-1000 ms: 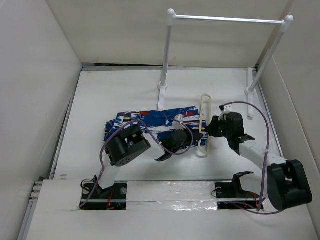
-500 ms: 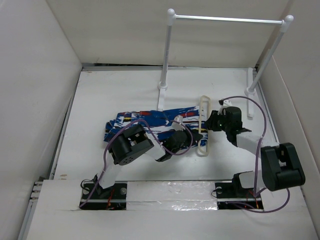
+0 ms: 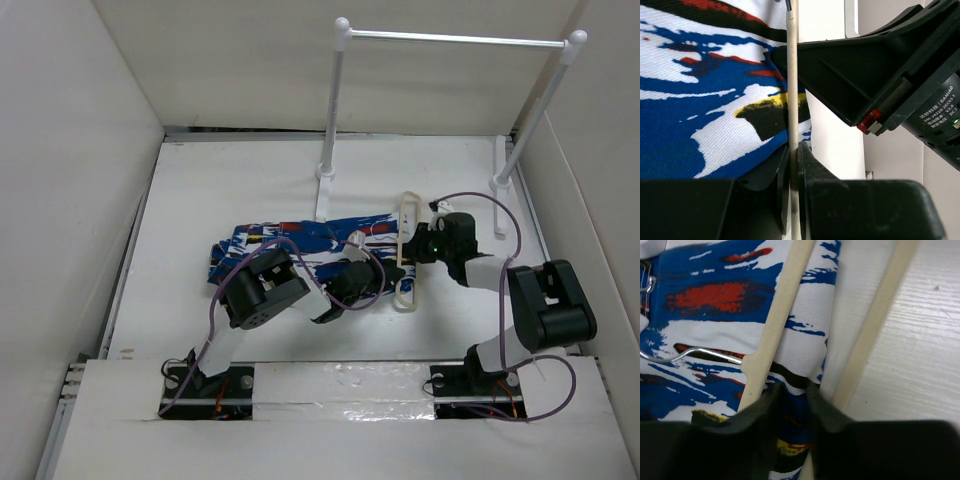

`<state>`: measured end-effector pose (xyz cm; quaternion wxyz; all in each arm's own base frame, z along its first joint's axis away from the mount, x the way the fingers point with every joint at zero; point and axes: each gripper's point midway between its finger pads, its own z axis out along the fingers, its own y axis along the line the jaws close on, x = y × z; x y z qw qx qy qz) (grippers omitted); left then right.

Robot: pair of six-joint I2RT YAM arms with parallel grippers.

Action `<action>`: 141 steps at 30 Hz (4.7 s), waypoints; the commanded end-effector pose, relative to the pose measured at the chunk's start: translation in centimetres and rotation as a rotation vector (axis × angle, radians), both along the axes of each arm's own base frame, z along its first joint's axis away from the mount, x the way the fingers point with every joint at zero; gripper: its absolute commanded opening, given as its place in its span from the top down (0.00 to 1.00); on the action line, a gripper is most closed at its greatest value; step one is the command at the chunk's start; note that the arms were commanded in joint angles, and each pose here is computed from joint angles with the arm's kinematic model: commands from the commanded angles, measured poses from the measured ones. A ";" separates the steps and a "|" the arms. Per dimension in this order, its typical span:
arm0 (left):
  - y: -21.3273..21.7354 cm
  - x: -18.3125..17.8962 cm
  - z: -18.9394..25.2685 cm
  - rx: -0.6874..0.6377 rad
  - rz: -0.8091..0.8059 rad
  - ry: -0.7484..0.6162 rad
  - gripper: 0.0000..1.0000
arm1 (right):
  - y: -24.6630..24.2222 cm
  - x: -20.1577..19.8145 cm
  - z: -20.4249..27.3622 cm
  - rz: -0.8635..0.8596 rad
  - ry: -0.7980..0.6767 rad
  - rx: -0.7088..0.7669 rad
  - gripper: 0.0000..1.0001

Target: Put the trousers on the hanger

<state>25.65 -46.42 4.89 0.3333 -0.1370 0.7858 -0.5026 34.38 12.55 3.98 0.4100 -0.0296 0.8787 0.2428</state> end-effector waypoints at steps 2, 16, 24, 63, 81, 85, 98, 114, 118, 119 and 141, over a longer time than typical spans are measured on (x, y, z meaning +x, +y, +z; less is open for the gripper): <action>0.0 1.5 1.2 -0.024 0.041 -0.036 1.00 | 0.9 1.7 2.4 0.050 -0.095 0.073 0.87; 5.5 2.6 -0.2 0.069 0.133 -0.055 1.00 | -5.1 -1.1 7.4 -0.108 -0.220 0.168 1.00; 7.9 2.1 -1.1 0.143 0.165 -0.059 1.00 | -5.1 -2.1 12.0 -0.065 -0.297 0.233 1.00; 2.3 -2.5 -8.7 0.522 0.035 -0.019 1.00 | -4.2 1.8 23.4 -0.042 -0.447 0.338 1.00; 15.7 -2.0 -5.6 0.631 0.236 -0.015 1.00 | -14.3 -0.9 16.4 -0.324 -0.374 0.254 1.00; 17.7 -2.2 -6.0 0.663 0.266 -0.002 1.00 | -15.6 -1.2 16.7 -0.365 -0.388 0.244 1.00; 19.4 -0.5 -2.2 0.684 0.333 -0.080 1.00 | -15.9 -1.4 14.7 -0.374 -0.348 0.259 1.00; 14.1 -3.2 7.4 0.628 0.295 -0.285 1.00 | -12.6 -0.9 15.5 -0.279 -0.355 0.206 0.43; 14.3 -3.8 10.7 0.537 0.310 -0.327 1.00 | -9.4 -1.5 19.5 -0.220 -0.432 0.141 0.31; 14.6 -3.9 10.6 0.530 0.308 -0.334 1.00 | -6.9 -2.1 21.2 -0.152 -0.471 0.145 0.31; 13.6 -7.0 14.4 0.400 0.299 -0.445 1.00 | 13.6 -9.8 16.9 0.079 -0.293 0.491 0.35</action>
